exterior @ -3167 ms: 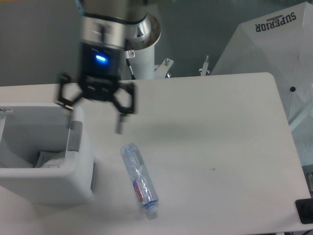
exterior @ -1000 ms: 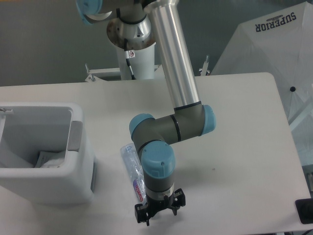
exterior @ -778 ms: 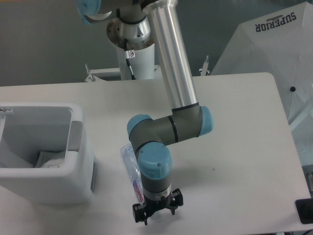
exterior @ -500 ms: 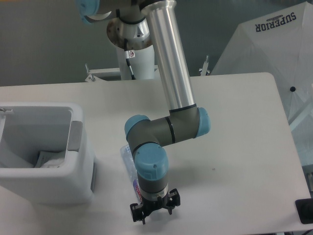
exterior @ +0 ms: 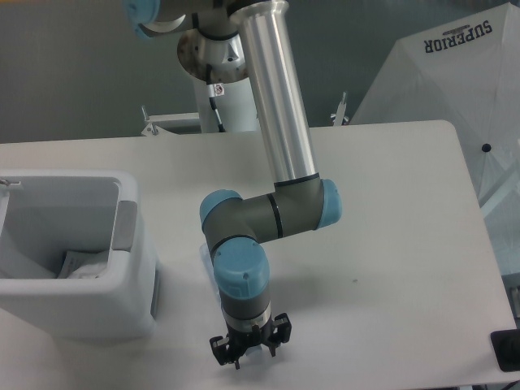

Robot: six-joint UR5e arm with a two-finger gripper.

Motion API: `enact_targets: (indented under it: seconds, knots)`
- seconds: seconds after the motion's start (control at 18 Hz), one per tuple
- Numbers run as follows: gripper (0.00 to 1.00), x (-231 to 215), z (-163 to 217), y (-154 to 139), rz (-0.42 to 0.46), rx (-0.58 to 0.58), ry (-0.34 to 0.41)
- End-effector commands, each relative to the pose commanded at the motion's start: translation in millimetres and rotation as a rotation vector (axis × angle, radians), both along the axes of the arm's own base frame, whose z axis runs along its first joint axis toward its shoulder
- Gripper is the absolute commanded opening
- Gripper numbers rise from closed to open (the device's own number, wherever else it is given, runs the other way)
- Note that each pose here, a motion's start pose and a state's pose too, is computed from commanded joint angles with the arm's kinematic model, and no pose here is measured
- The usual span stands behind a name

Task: Place the trash in the trash can
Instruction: 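Lower the gripper around the bottle's cap end and close it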

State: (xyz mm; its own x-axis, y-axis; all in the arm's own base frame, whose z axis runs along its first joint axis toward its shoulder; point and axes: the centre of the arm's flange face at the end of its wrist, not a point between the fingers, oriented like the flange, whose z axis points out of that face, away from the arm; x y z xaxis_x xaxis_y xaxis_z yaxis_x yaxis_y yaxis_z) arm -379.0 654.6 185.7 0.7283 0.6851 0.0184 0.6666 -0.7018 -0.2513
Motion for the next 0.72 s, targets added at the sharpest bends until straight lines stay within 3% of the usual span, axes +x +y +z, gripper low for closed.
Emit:
enact_targets:
  seconds: [0.72]
  knots:
    - [0.43, 2.2, -1.0, -2.9, -0.001, -0.006, -0.003]
